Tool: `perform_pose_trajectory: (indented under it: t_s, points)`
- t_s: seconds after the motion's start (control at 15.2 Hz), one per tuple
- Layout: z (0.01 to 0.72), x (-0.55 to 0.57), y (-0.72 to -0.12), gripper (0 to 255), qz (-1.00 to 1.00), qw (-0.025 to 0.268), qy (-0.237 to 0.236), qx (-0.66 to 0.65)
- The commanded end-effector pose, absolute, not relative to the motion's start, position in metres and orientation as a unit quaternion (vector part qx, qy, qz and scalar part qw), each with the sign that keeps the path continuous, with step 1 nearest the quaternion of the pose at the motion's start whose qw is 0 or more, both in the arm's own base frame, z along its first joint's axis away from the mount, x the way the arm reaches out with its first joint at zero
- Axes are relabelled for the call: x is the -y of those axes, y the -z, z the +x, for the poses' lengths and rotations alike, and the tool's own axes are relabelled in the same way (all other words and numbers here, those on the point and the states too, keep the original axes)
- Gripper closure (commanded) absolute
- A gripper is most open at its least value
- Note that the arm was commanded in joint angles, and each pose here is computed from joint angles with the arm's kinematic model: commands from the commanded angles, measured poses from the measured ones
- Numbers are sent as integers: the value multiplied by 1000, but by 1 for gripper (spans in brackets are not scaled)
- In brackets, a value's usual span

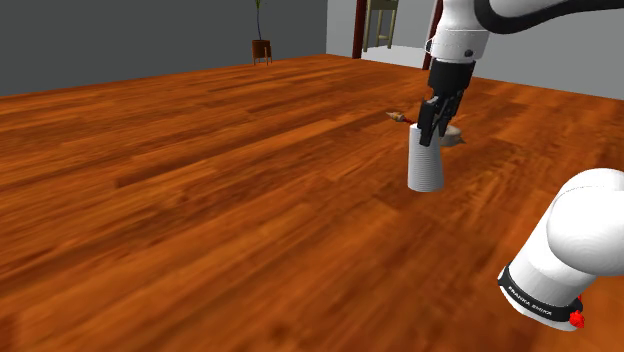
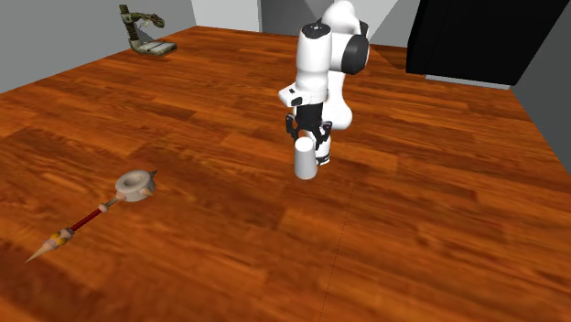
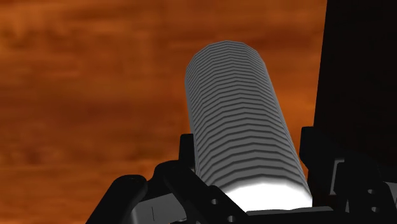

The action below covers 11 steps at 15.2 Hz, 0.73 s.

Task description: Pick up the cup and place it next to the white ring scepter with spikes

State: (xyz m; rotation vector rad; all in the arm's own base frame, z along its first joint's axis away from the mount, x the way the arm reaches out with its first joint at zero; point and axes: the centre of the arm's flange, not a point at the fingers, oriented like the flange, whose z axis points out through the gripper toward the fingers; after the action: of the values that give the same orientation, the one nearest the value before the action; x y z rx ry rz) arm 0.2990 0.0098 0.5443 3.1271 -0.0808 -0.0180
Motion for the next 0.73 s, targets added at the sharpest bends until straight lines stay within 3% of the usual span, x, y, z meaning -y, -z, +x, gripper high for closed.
perform_pose_trajectory:
  t_s: [0.0,0.66]
  points:
    - [299,-10,-555,255,1000,7,6,26]
    - [299,-10,-606,255,1000,7,6,26]
